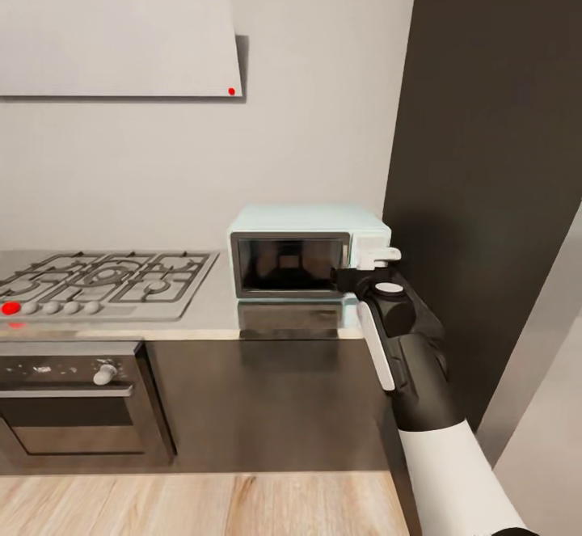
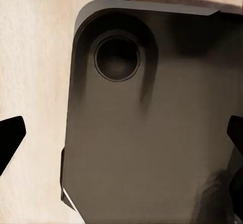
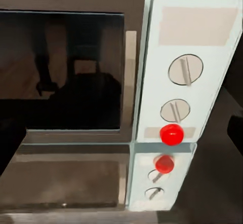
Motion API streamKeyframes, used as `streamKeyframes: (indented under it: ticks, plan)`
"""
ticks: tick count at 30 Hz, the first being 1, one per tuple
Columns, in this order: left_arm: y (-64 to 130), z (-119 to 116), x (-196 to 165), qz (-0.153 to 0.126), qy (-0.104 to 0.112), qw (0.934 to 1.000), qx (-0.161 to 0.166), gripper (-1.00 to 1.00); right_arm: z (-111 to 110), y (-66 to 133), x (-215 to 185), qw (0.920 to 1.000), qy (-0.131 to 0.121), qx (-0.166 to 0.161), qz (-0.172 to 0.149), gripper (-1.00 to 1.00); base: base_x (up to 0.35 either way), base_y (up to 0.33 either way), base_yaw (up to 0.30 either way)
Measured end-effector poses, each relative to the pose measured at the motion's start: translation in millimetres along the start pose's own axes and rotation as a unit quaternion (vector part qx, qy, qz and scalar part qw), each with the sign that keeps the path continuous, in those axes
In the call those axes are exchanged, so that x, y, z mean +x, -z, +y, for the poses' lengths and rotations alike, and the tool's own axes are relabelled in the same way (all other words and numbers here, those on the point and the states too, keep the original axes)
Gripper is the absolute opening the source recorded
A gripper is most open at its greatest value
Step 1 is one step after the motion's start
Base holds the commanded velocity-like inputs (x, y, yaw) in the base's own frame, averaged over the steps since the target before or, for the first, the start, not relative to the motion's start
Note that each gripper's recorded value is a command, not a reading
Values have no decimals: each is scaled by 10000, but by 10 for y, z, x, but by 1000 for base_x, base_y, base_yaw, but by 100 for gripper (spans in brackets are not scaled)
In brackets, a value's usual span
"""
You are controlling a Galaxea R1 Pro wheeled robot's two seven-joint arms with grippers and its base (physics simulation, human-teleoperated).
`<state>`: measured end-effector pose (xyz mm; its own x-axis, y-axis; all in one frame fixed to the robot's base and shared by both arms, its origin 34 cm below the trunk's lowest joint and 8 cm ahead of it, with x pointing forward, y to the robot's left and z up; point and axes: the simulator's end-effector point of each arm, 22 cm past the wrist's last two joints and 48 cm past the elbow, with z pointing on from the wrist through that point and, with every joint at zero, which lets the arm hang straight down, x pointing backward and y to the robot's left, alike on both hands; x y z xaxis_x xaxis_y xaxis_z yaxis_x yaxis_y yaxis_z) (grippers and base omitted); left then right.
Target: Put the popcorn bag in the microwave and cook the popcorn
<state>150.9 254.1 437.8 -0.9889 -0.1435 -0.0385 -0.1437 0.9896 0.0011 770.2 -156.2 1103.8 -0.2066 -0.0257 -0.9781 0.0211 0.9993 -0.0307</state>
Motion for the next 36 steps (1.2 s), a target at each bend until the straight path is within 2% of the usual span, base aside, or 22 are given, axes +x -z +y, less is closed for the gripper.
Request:
streamKeyframes:
  ticks: [5, 10, 18, 20, 23, 29, 36]
  plan:
    - [-1, 4, -2, 1, 14, 10000, -4, 100, 59, -136, 183, 9999, 11, -65, 122, 100, 46, 13, 0]
    - [-1, 5, -3, 1, 18, 10000, -4, 100, 264, -202, 312, 9984, 12, -523, 229, 100, 2, 1, 0]
    - [-1, 5, 0, 3, 22, 10000, -5, 100, 99, -267, 340, 9987, -97, -447, 205, 100, 0, 0, 0]
    - [-1, 5, 0, 2, 25, 10000, -5, 100, 24, -284, 350, 9987, -200, -415, 223, 100, 0, 0, 0]
    - [-1, 5, -2, 1, 26, 10000, -5, 100, 33, -291, 340, 9980, -277, -539, 199, 100, 0, 0, 0]
    - [-1, 5, -3, 1, 25, 10000, -5, 100, -48, -307, 314, 9983, -276, -509, 119, 100, 20, 0, 0]
    - [0, 4, 1, 1, -4, 10000, -3, 100, -58, -307, 304, 9984, -269, -497, 93, 100, 213, 0, 0]
